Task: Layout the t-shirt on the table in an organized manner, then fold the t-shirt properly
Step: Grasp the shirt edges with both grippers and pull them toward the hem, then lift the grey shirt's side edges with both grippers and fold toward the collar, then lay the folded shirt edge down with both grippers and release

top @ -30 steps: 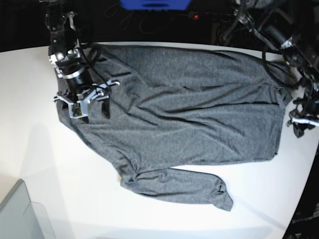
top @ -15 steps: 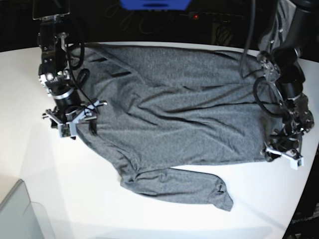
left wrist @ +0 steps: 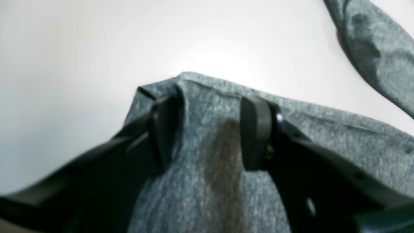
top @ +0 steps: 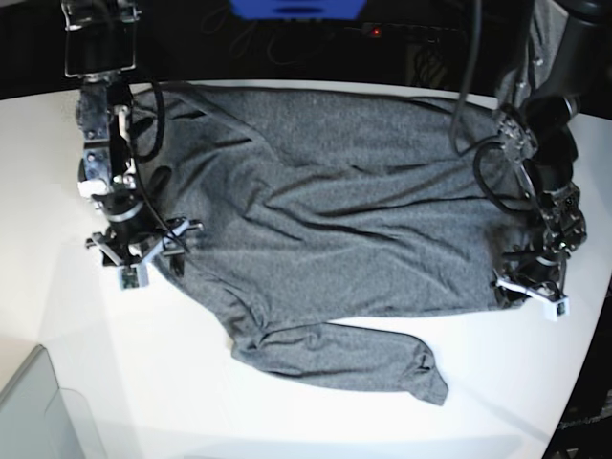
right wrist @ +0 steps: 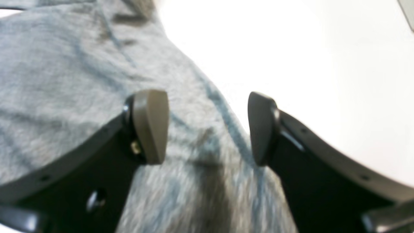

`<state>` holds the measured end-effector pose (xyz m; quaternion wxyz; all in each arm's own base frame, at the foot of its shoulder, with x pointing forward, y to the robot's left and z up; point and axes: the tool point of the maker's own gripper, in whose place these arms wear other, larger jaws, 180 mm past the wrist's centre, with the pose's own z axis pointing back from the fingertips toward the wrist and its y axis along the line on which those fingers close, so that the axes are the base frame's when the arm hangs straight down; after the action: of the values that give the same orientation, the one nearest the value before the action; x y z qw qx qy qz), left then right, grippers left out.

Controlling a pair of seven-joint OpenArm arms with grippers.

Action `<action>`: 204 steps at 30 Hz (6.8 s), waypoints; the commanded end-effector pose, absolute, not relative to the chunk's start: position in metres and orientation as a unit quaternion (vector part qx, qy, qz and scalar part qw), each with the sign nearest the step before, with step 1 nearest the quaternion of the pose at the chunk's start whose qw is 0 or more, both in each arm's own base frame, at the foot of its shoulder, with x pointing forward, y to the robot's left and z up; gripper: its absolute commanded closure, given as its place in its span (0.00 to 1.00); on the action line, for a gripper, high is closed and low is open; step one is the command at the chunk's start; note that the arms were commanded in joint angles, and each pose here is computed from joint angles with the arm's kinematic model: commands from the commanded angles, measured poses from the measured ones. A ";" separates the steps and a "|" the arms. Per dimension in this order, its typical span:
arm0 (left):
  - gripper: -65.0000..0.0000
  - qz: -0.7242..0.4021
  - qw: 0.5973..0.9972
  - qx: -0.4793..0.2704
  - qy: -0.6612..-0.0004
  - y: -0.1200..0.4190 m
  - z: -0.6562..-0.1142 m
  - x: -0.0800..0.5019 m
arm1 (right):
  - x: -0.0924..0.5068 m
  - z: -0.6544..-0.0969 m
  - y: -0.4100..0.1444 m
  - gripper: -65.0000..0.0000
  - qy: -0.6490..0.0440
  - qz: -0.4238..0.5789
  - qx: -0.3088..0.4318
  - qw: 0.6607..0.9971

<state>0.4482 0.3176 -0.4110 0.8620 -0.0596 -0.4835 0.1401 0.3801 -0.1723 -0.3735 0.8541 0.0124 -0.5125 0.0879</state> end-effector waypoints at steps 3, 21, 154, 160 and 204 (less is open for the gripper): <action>0.53 0.138 0.845 -0.054 -0.513 0.327 -0.388 0.462 | 0.405 -0.351 -0.163 0.40 -0.541 0.120 0.037 0.832; 1.00 0.143 0.849 -0.055 -0.506 0.331 -0.392 0.460 | 0.473 -0.389 -0.157 0.40 -0.490 0.112 0.092 0.860; 1.00 0.137 0.838 0.070 -0.524 0.374 -0.253 0.233 | 0.226 -0.299 -0.166 1.00 -0.624 0.105 0.088 0.770; 1.00 0.174 0.860 0.039 -0.478 0.380 -0.298 0.220 | 0.220 -0.320 -0.171 1.00 -0.603 0.090 0.093 0.787; 0.50 0.171 0.894 0.014 -0.415 0.373 -0.341 0.199 | 0.195 -0.367 -0.184 0.69 -0.543 0.074 0.099 0.830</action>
<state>0.1949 0.3685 -0.3527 0.8997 0.0066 -0.3977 0.1797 0.1926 -0.1830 -0.3781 0.8425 0.0961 -0.5249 0.0740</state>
